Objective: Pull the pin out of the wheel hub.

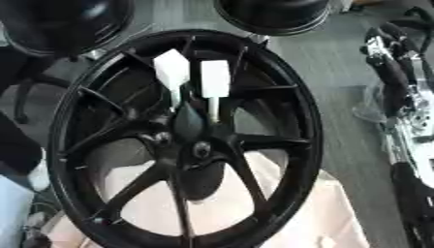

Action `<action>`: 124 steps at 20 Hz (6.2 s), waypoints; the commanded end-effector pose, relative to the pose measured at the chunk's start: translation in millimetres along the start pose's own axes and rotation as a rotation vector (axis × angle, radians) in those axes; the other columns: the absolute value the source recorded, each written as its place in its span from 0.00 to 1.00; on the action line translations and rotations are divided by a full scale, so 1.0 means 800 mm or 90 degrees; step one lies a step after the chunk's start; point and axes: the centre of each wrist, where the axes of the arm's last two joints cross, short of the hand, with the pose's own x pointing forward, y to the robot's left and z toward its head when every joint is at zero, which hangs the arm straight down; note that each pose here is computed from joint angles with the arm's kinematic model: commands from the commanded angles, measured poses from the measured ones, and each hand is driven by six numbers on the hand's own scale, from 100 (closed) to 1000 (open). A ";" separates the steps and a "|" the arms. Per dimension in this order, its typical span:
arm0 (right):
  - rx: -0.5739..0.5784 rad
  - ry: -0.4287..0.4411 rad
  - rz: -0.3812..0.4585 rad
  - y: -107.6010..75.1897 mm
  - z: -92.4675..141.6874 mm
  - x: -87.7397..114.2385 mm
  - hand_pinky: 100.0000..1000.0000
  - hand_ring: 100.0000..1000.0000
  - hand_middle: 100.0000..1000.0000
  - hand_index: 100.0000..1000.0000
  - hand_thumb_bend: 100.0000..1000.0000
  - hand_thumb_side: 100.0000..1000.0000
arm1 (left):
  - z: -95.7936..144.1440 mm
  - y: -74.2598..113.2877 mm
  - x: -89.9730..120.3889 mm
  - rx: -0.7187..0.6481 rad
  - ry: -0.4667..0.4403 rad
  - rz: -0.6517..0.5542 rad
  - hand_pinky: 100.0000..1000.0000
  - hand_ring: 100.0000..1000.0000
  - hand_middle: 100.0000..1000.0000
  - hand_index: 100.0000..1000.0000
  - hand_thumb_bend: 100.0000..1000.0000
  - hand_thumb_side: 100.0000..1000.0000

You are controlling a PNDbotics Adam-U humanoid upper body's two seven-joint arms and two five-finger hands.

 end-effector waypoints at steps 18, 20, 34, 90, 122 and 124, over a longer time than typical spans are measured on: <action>0.129 -0.001 0.168 -0.016 -0.135 0.068 0.90 0.81 0.78 0.94 0.09 0.55 | 0.000 0.023 -0.001 -0.007 0.014 -0.054 0.77 0.82 0.80 0.85 0.10 0.69; 0.141 0.008 0.186 -0.009 -0.150 0.069 0.91 0.81 0.78 0.94 0.09 0.56 | 0.001 0.024 -0.002 -0.006 0.016 -0.057 0.77 0.82 0.80 0.85 0.10 0.69; 0.261 -0.055 0.256 0.089 -0.212 0.119 0.90 0.82 0.79 0.95 0.13 0.54 | 0.004 0.032 -0.002 0.003 0.017 -0.067 0.77 0.82 0.80 0.85 0.09 0.69; 0.856 -0.381 0.548 0.195 -0.018 0.260 0.87 0.79 0.74 0.89 0.50 0.29 | -0.001 0.034 0.002 0.011 0.010 -0.067 0.77 0.82 0.79 0.84 0.09 0.70; 0.787 -0.262 0.619 0.183 -0.056 0.195 0.86 0.77 0.71 0.86 0.47 0.27 | -0.002 0.032 0.002 0.005 0.012 -0.067 0.78 0.82 0.79 0.84 0.08 0.70; 0.783 -0.255 0.623 0.182 -0.058 0.192 0.86 0.78 0.71 0.86 0.47 0.27 | -0.002 0.032 0.002 0.005 0.012 -0.067 0.78 0.82 0.79 0.84 0.08 0.70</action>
